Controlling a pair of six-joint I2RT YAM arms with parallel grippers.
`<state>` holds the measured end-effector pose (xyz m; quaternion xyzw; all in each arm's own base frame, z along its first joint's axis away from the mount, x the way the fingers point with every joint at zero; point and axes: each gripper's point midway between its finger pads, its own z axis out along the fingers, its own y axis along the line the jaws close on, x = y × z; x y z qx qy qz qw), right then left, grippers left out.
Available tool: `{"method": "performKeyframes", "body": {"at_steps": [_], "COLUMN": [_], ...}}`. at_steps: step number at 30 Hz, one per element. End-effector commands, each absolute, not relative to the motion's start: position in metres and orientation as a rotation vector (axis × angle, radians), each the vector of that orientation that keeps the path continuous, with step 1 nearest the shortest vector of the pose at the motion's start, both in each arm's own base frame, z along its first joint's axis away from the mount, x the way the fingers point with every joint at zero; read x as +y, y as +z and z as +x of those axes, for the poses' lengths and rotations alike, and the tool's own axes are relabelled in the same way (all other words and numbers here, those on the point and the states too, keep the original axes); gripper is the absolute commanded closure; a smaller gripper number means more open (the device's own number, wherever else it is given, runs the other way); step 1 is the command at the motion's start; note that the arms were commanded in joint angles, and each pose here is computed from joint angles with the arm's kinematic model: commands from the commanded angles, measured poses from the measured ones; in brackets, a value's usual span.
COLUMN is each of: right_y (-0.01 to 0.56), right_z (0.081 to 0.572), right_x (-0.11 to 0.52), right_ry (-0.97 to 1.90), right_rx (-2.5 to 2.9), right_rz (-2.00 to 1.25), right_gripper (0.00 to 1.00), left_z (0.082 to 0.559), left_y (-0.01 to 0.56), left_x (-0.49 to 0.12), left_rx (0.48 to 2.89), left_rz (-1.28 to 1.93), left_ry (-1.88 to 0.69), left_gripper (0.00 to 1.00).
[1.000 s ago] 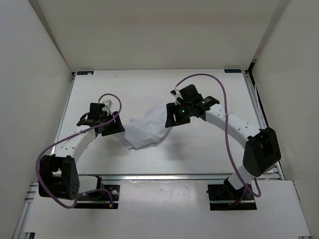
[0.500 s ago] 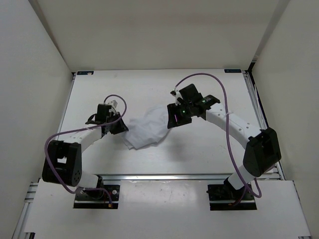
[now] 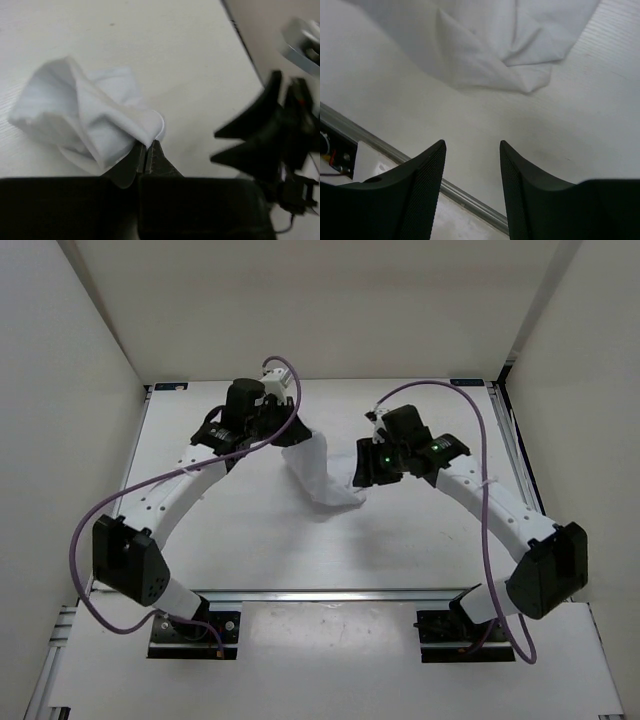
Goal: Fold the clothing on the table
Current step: Flatten the skirt out
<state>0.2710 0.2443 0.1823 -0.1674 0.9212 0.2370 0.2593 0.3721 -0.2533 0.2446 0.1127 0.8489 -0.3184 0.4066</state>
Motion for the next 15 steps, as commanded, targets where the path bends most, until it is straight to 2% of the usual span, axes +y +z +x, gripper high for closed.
{"method": "performKeyframes", "body": {"at_steps": [1,4,6,8,10,13,15], "right_y": [0.196,0.2,0.197,0.198,0.196,0.19,0.189], "right_z": [0.288,0.293,0.294,0.295,0.295,0.291,0.29], "right_x": [0.204,0.178,0.163,0.153,0.146,0.15,0.163], "right_ry": [0.555,0.521,0.503,0.504,0.489,0.499,0.547], "right_rx": [2.456,2.43,2.43,2.426,2.43,2.447,2.447], "right_rz": [-0.24,-0.12,-0.062,-0.027,-0.012,-0.027,-0.068], "right_gripper": [0.46,0.44,0.44,0.43,0.44,0.44,0.44], "left_z": [0.32,0.272,0.231,0.191,0.173,0.171,0.173], "left_y": [0.283,0.266,0.242,0.202,0.166,0.151,0.144], "left_x": [-0.278,-0.284,-0.285,-0.272,-0.246,-0.214,-0.2], "left_rx": [2.081,2.107,2.166,2.298,2.464,2.562,2.61], "left_rz": [0.439,0.505,0.58,0.607,0.581,0.54,0.527], "left_ry": [-1.031,-1.163,-1.28,-1.323,-1.161,-0.969,-0.869], "left_gripper": [1.0,1.0,0.95,0.82,0.75,0.51,0.46]}}
